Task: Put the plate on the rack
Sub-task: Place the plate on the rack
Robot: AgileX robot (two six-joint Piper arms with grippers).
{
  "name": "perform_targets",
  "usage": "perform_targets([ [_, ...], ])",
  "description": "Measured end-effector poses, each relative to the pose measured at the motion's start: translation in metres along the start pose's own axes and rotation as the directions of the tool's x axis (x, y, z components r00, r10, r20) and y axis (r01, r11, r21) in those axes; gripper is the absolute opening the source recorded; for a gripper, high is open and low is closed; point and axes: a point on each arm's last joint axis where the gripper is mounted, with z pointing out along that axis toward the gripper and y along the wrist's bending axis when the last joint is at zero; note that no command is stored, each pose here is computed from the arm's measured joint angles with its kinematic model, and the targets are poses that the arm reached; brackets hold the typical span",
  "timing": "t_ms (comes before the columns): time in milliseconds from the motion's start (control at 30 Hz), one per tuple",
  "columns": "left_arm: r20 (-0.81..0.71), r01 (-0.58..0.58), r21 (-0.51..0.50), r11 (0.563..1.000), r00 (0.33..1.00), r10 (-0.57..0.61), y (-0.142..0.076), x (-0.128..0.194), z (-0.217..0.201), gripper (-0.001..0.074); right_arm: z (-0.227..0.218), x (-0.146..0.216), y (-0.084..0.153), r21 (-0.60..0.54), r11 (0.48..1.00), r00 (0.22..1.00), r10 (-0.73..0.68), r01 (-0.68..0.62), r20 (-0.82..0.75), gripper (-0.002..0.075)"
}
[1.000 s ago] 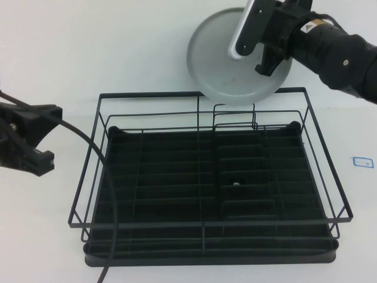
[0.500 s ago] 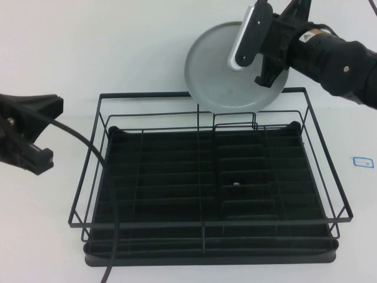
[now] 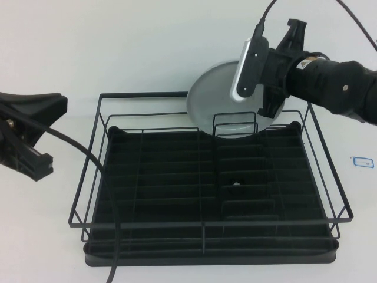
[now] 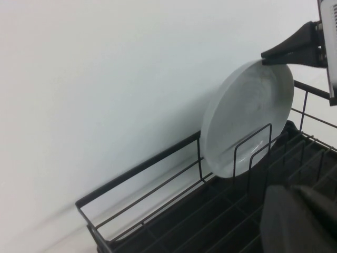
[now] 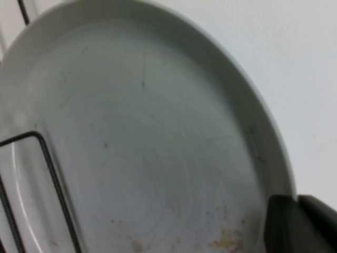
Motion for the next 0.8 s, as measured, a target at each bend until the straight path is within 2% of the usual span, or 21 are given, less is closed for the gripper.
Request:
perform_targets([
  [367,0.003,-0.003,0.000,1.000,1.000,0.003,0.000,0.000,0.000,0.0000,0.014,0.008,0.015,-0.031,0.999,0.999,0.031,-0.032,-0.028,0.0033],
  [567,0.004,-0.001,0.000,1.000,1.000,0.001,0.000,0.000,0.000,0.0000,0.016,0.011,0.014,0.003,0.992,0.991,0.129,-0.129,-0.044,0.0036],
  [700,0.004,-0.001,0.000,1.000,1.000,0.001,0.000,0.000,0.000,0.0001,0.016,0.012,0.014,0.018,0.976,0.975,0.217,-0.216,-0.054,0.0071],
  [800,0.004,0.005,0.000,1.000,1.000,-0.005,0.000,0.000,0.000,0.0001,0.017,0.013,0.015,0.020,0.961,0.959,0.276,-0.275,-0.062,0.0137],
])
